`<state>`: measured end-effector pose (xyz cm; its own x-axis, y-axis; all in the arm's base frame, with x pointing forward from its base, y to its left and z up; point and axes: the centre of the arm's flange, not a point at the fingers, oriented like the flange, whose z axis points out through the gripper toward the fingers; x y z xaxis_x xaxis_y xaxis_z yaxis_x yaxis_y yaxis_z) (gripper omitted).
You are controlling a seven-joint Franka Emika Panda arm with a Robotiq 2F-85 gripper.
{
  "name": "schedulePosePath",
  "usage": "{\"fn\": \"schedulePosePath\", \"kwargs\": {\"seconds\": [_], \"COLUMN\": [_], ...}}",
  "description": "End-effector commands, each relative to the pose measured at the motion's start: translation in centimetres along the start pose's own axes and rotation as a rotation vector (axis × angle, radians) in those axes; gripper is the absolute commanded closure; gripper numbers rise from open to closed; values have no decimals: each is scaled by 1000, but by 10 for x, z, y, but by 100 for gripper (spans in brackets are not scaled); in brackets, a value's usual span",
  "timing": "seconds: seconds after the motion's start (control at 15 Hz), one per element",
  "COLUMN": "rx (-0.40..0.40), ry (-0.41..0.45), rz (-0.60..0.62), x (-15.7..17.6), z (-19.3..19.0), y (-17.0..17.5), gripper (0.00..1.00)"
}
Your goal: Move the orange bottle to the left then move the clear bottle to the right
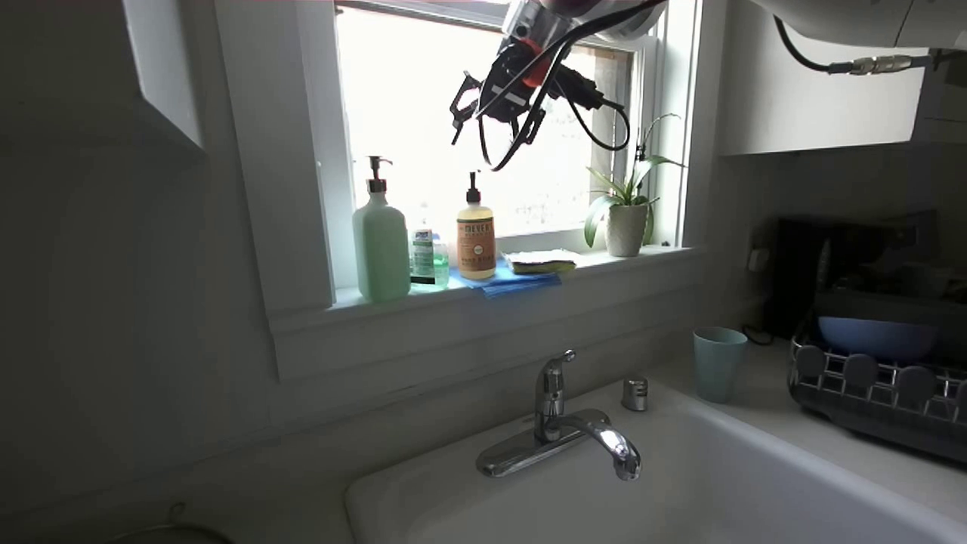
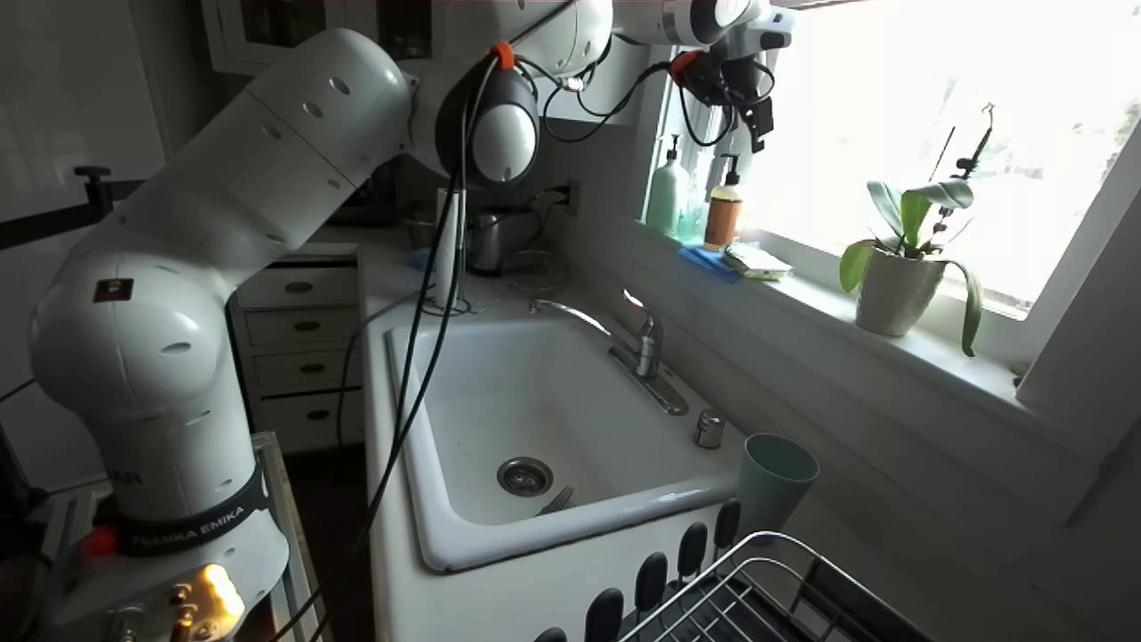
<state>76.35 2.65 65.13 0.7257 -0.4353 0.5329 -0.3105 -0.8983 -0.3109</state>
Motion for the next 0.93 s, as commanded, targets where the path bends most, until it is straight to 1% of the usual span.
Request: {"fn": "schedulePosePath", "kwargs": {"seconds": [0.0, 0.33, 0.6, 0.73, 0.87], "rx": [66, 95, 60, 32, 3], "ry": [-16, -81, -82, -99, -133], "rz": [88, 237, 336, 395, 454], "x": [19, 7, 6, 5, 4], "z": [-3, 0, 2, 7, 13], "y": [-32, -54, -61, -61, -60], "gripper": [0, 0, 0, 0, 0]}}
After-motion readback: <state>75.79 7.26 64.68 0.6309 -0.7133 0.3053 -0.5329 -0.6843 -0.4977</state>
